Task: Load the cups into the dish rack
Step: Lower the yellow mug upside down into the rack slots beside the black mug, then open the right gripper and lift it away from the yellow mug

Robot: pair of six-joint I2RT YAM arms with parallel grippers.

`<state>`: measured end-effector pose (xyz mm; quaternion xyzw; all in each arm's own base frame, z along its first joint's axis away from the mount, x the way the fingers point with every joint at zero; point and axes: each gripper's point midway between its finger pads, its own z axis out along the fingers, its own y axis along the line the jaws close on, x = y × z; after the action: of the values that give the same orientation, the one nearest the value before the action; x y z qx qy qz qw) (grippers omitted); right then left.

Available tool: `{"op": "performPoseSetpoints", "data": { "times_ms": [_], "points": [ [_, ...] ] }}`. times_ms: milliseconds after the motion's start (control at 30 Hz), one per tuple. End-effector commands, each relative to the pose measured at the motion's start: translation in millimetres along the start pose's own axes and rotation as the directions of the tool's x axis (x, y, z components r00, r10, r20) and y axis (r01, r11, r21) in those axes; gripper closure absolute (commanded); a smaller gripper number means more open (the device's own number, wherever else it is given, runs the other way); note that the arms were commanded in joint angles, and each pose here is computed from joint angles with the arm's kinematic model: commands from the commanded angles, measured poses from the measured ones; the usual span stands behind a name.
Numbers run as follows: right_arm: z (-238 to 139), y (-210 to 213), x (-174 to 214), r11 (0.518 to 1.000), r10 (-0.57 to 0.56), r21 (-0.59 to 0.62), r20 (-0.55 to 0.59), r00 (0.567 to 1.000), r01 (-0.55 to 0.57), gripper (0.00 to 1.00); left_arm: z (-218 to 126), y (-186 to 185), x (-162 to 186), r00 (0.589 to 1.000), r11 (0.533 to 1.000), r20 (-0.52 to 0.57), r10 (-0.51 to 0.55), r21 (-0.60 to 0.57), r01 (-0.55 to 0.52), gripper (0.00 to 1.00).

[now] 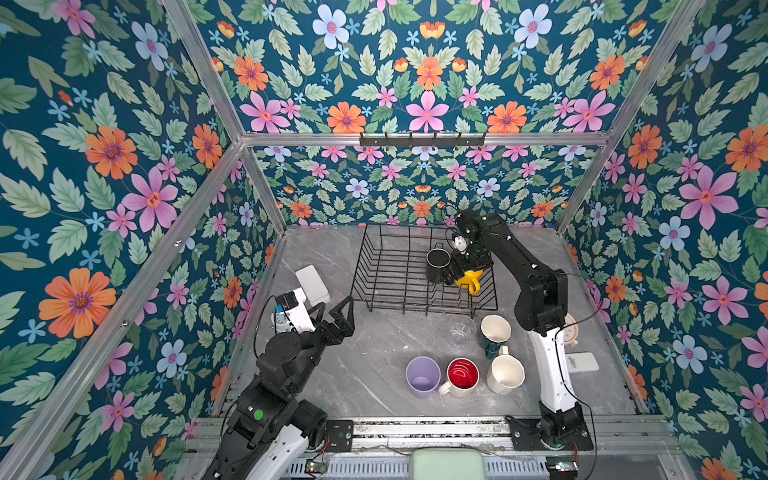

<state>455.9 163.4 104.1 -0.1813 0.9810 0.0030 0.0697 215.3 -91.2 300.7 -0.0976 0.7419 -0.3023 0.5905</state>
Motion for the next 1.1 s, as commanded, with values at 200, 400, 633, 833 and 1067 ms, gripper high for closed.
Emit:
{"op": "performPoseSetpoints", "data": {
  "times_ms": [200,400,633,833,1067],
  "points": [
    [-6.9,-1.6,5.4,1.000,-0.008,0.019,-0.012,1.000,0.008,0.18,-1.7,0.7,-1.6,1.000,1.000,0.006,-0.004,-0.003,0.004,0.00],
    [-10.2,-1.6,3.5,1.000,-0.014,0.027,0.001,1.000,0.014,0.13,-3.8,1.9,-1.5,1.000,1.000,0.011,-0.008,-0.003,0.008,0.00],
    [-16.0,-0.9,2.4,0.999,-0.019,0.038,0.014,1.000,0.019,0.11,-6.7,3.1,-2.5,1.000,1.000,0.016,-0.009,-0.006,0.009,0.00],
    [-32.4,-2.6,1.1,0.999,-0.011,0.047,0.049,0.999,0.009,0.11,-8.3,2.6,-3.9,1.000,1.000,0.021,-0.013,-0.003,0.013,0.00],
    [-71.0,-1.1,-0.2,0.999,0.021,0.029,0.147,0.989,-0.026,0.11,-10.1,3.7,-4.8,0.999,1.000,0.029,-0.014,-0.004,0.014,0.00]
  ]
}}
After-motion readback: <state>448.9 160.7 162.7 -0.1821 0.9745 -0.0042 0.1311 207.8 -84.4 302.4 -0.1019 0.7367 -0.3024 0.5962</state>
